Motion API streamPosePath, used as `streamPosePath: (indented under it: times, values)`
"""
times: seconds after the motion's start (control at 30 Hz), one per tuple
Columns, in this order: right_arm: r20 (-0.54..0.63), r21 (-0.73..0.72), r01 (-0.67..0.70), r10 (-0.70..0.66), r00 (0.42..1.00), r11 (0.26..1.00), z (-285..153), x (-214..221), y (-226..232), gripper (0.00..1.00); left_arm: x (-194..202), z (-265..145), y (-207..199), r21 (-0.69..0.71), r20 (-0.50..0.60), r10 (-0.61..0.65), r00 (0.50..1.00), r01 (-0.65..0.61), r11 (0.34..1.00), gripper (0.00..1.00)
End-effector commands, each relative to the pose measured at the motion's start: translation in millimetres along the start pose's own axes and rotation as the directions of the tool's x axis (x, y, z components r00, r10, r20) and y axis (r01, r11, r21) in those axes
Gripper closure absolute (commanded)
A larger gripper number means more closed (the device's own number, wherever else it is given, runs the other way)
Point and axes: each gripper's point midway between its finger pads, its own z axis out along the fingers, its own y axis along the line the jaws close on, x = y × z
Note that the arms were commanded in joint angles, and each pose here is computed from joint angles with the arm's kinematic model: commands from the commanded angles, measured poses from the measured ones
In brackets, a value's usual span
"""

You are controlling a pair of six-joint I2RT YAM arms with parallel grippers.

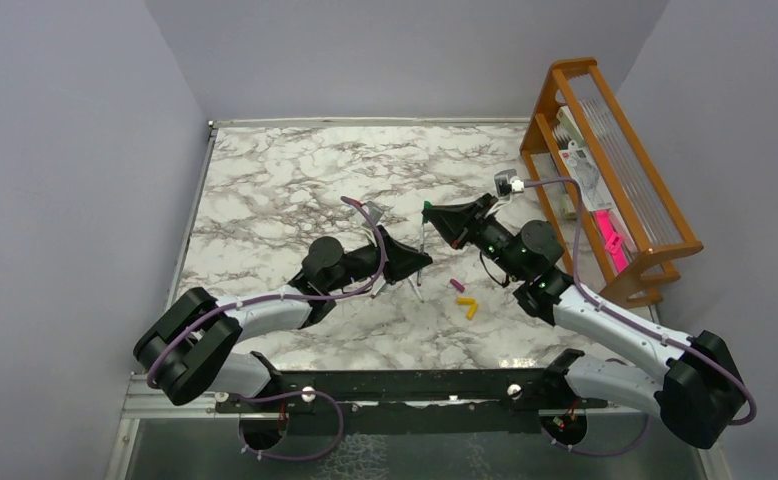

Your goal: Insert the pens into the pen caps

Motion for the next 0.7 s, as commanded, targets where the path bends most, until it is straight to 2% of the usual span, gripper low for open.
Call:
streamPosePath:
  times: [0.0, 0.67]
  values:
    - [-0.003, -0.041, 0.005, -0.005, 1.0, 0.999, -3.3, -3.0, 9.1, 0.98, -16.8, 0.6, -6.8, 0.007, 0.057, 0.041, 0.998, -0.042, 0.999, 1.0]
    - [-0.002, -0.06, 0.008, -0.008, 1.0, 0.998, 2.6, -1.9, 10.8, 0.98, -14.1, 3.0, -7.0, 0.008, 0.044, 0.041, 0.998, -0.042, 0.999, 1.0]
